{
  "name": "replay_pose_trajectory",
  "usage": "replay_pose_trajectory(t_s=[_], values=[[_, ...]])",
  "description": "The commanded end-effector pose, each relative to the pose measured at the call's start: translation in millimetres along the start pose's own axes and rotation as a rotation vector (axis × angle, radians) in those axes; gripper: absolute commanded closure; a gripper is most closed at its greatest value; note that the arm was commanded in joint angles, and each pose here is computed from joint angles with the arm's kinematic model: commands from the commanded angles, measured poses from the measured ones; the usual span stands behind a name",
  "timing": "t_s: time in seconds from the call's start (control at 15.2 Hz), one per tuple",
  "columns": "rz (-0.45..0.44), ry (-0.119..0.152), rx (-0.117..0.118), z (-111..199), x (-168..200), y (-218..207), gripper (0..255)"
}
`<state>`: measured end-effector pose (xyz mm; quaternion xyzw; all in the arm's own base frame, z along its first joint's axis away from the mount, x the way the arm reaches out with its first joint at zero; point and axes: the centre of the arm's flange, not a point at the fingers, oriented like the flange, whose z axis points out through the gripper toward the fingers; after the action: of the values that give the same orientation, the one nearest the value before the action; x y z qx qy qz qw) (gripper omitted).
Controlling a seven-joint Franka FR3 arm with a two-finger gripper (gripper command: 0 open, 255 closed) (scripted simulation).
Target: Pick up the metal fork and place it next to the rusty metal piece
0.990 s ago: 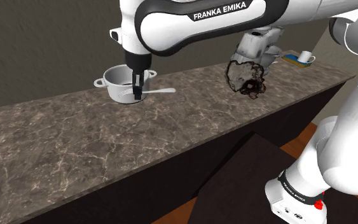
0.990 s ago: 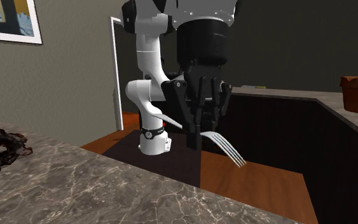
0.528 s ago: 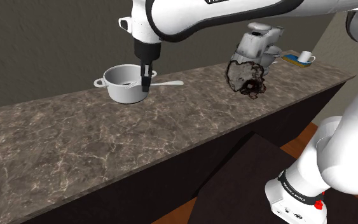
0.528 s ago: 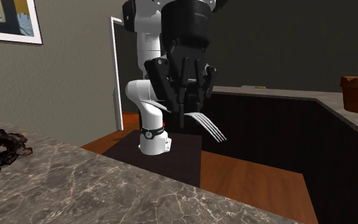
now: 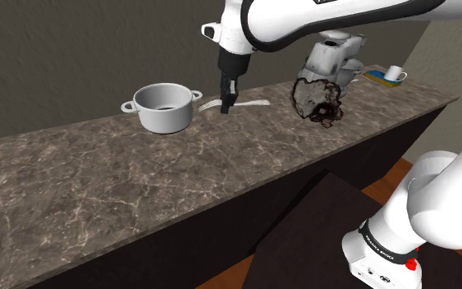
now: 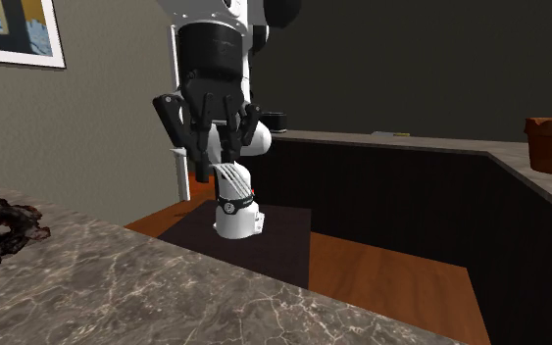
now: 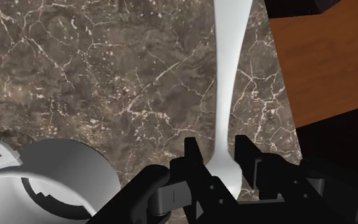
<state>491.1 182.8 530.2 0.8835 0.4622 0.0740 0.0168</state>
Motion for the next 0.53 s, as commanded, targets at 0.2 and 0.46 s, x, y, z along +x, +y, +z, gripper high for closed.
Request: replay_pose_trajectory(t_s=[0.2, 0.46], values=[[-0.002, 0.001, 0.000, -7.6, -60.8, 16.9, 255], [-0.002, 0.001, 0.000, -12.3, -111.6, 30.7, 255]])
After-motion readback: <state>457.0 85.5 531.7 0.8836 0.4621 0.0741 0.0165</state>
